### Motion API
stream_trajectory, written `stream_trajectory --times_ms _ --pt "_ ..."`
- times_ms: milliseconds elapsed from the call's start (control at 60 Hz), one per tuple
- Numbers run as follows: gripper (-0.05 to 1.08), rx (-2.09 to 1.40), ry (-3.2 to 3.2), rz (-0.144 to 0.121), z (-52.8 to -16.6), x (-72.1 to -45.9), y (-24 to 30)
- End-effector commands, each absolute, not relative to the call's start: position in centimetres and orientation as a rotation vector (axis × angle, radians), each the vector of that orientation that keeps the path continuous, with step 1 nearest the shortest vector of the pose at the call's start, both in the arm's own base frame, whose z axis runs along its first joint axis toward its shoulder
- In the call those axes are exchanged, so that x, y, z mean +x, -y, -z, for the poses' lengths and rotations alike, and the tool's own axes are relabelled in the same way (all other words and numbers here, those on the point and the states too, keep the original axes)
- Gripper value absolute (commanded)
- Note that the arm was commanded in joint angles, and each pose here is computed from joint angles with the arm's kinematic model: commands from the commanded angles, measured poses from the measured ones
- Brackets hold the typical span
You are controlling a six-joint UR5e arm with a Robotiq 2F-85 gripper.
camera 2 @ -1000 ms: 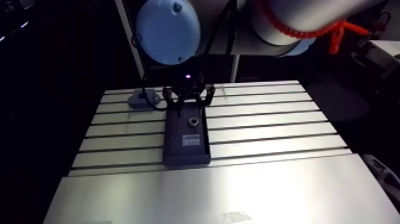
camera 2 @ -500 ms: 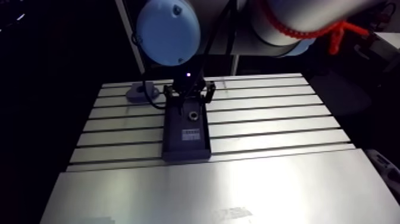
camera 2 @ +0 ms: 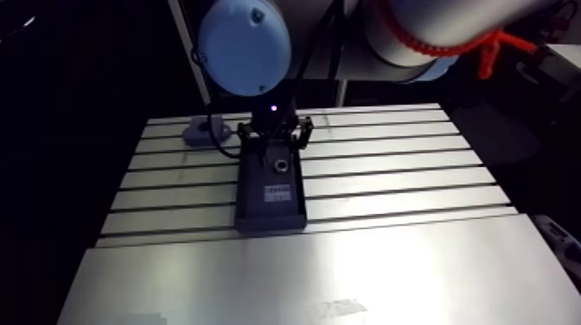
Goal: Pick up the bearing and press it into the housing until flush.
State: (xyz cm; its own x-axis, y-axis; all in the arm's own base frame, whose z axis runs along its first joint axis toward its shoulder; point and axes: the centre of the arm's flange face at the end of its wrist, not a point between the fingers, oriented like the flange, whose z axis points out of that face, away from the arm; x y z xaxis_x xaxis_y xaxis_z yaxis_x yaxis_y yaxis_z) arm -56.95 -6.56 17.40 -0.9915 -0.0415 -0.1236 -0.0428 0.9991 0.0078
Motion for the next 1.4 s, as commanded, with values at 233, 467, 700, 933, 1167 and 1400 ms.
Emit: stream_trajectory --times_ms 233,467,700,933,1167,1400 --pt "0.41 -0.064 -3.013 -0.015 -17.17 -56.94 6.57" --pt "0.41 -0.064 -3.01 -0.014 -16.93 -56.96 6.57" --pt "0.41 -0.062 -3.01 -0.016 -16.93 -56.96 6.55" --pt "0.43 -0.057 -3.01 -0.015 -16.93 -56.96 6.56" --pt "0.45 -0.057 -3.01 -0.014 -16.93 -56.96 6.57" --pt "0.48 -0.055 -3.012 -0.015 -16.94 -56.98 6.56"
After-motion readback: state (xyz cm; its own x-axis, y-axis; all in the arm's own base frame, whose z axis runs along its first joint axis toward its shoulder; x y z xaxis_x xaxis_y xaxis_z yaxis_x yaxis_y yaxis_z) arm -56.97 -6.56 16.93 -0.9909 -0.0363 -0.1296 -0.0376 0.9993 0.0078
